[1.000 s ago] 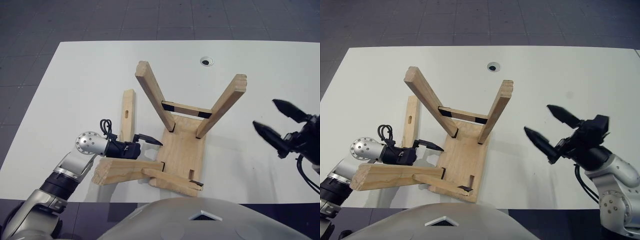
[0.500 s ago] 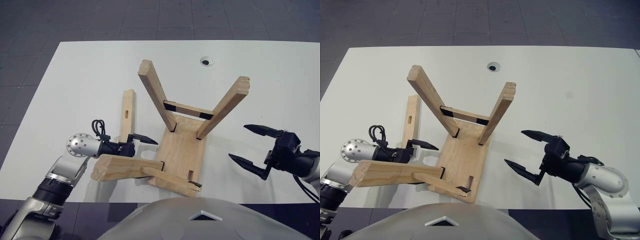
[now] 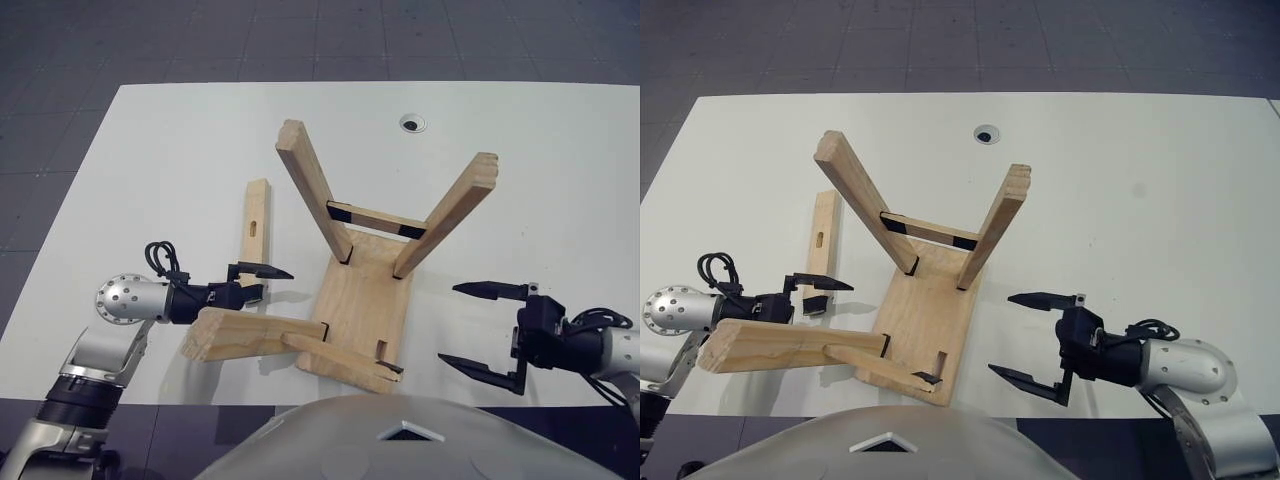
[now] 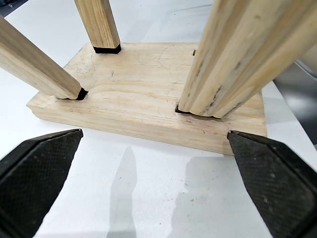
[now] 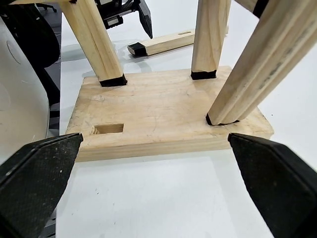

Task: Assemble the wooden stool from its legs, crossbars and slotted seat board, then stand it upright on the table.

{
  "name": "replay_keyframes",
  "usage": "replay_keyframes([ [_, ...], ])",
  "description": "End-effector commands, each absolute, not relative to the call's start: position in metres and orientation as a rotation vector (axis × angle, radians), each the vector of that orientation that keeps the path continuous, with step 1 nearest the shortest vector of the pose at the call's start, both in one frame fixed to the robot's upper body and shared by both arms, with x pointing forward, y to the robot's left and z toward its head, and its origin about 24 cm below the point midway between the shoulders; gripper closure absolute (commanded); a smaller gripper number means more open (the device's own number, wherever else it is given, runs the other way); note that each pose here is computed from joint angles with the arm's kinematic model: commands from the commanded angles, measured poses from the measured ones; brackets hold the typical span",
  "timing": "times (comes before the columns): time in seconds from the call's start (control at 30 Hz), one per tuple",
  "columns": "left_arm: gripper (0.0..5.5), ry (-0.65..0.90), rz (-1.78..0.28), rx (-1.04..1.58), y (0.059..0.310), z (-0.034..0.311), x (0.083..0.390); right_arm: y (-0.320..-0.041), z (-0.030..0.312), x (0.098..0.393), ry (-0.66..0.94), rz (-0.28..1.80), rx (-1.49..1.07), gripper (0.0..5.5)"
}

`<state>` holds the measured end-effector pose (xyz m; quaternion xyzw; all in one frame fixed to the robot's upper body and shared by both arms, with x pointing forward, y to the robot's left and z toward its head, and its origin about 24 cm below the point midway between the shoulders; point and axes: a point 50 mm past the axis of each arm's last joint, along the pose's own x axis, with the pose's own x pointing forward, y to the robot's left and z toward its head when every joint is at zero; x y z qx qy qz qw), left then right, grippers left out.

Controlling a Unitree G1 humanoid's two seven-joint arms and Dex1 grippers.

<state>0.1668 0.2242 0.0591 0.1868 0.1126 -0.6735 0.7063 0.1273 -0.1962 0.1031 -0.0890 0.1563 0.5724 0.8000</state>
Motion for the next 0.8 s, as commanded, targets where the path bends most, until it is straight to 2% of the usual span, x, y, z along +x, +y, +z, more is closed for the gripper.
replay_keyframes([
  [0.03, 0.03, 0.261, -1.498, 0.463, 0.219, 0.052, 0.158, -0.179, 0.102, 0.135, 0.293, 1.239, -0.165, 0.0],
  [0.23, 0.03, 0.244, -1.491, 0.465, 0.212, 0.05, 0.153, -0.151, 0.082, 0.143, 0.297, 1.263, -0.135, 0.0],
  [0.53, 0.03, 0.216, -1.477, 0.455, 0.207, 0.051, 0.152, -0.128, 0.055, 0.132, 0.391, 1.375, -0.106, 0.0],
  [0.8, 0.03, 0.206, -1.463, 0.454, 0.208, 0.052, 0.152, -0.127, 0.037, 0.172, 0.331, 1.19, -0.155, 0.0],
])
